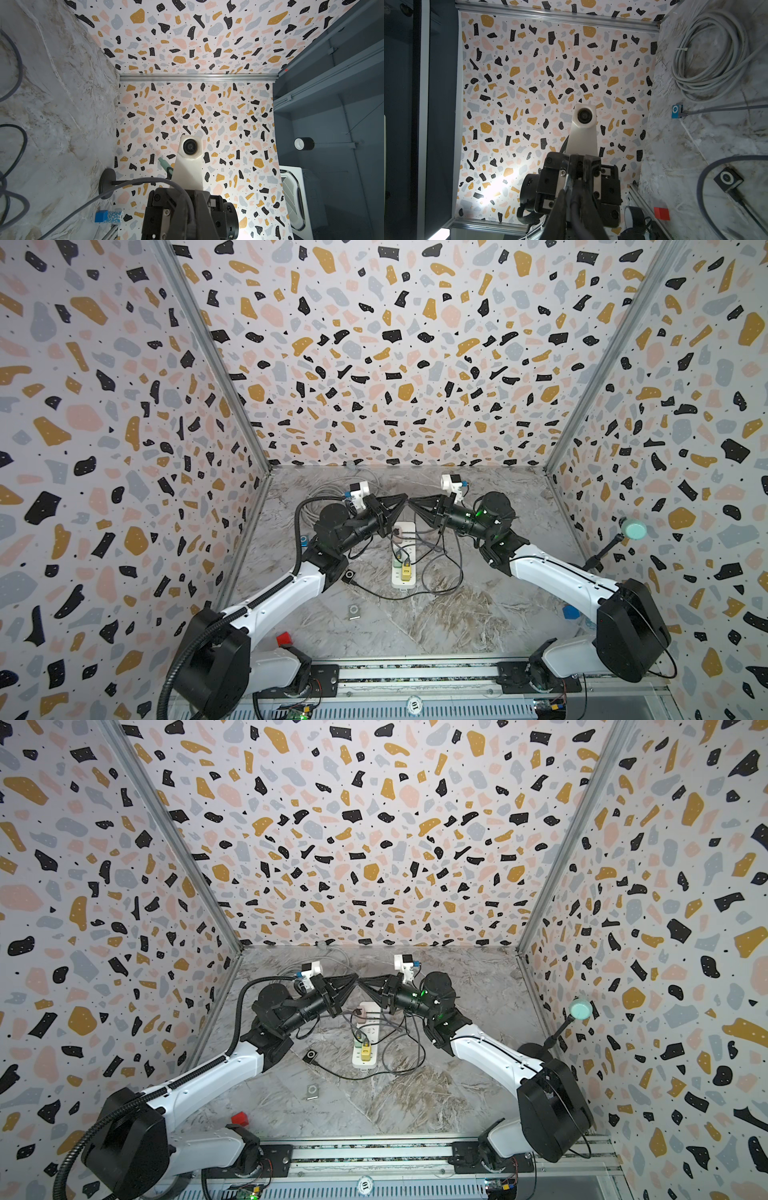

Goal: Charge mp3
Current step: Adjust the charging cable.

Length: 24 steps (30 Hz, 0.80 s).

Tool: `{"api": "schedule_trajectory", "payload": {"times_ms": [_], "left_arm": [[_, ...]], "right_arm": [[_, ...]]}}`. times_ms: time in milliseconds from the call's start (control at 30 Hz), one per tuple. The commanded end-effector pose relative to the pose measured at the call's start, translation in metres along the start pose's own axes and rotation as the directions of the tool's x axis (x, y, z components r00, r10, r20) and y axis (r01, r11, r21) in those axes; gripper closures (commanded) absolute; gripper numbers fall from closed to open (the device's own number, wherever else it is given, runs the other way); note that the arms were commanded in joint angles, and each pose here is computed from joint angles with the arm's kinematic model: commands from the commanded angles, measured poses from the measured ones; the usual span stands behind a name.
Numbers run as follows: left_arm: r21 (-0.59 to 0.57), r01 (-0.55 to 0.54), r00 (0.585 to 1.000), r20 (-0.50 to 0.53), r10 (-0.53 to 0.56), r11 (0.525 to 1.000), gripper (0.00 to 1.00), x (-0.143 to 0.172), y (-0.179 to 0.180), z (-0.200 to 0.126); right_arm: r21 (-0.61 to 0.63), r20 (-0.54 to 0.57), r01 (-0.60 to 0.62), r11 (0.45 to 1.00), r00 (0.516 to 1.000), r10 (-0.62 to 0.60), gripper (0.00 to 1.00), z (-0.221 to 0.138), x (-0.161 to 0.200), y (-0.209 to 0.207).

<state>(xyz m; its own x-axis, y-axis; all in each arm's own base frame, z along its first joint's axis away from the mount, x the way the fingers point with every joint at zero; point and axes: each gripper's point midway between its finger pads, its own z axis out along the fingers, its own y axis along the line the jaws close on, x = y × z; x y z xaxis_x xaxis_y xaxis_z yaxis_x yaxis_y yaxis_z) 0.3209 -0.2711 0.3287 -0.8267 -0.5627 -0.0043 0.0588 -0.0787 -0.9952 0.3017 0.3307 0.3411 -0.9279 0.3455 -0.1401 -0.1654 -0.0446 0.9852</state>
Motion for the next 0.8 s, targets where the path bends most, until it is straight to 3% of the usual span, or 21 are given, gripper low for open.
{"api": "schedule_trajectory", "payload": {"times_ms": [0,300,433,467,533,567,667,700,767], "left_arm": [[0.001,-0.038,0.997,-0.074,0.038,0.999,1.00,0.017,-0.002,0.000],[-0.001,-0.051,0.995,-0.085,0.051,0.999,1.00,0.018,-0.001,0.003],[-0.038,-0.071,0.994,-0.087,0.067,0.997,1.00,0.019,0.008,0.000],[-0.073,-0.088,0.993,-0.087,0.081,0.993,0.94,0.019,0.015,-0.002],[-0.223,-0.176,0.982,-0.106,0.155,0.959,0.72,0.013,0.042,-0.011],[-0.388,-0.236,0.971,-0.125,0.203,0.891,0.65,0.005,0.069,-0.027],[-0.746,-0.334,0.938,-0.205,0.278,0.577,0.41,-0.011,0.123,-0.095],[-0.813,-0.361,0.926,-0.254,0.279,0.457,0.36,-0.011,0.139,-0.121],[-0.878,-0.363,0.927,-0.307,0.214,0.311,0.34,-0.002,0.168,-0.161]], "right_arm": [[-0.069,0.011,0.054,0.996,0.998,-0.054,0.82,-0.002,-0.004,0.030],[-0.071,0.010,0.055,0.996,0.998,-0.055,1.00,-0.003,-0.005,0.029],[-0.073,0.006,0.057,0.996,0.998,-0.057,1.00,-0.004,-0.004,0.028],[-0.073,0.006,0.065,0.995,0.998,-0.065,1.00,-0.005,-0.004,0.029],[-0.070,0.001,0.092,0.993,0.996,-0.092,1.00,-0.007,-0.002,0.032],[-0.056,-0.002,0.112,0.992,0.994,-0.113,1.00,-0.008,-0.001,0.032],[0.024,-0.018,0.176,0.984,0.984,-0.175,1.00,-0.016,0.003,0.027],[0.059,-0.019,0.190,0.980,0.982,-0.189,1.00,-0.021,0.002,0.022],[0.119,-0.024,0.192,0.974,0.981,-0.191,1.00,-0.031,0.002,0.011]]}}
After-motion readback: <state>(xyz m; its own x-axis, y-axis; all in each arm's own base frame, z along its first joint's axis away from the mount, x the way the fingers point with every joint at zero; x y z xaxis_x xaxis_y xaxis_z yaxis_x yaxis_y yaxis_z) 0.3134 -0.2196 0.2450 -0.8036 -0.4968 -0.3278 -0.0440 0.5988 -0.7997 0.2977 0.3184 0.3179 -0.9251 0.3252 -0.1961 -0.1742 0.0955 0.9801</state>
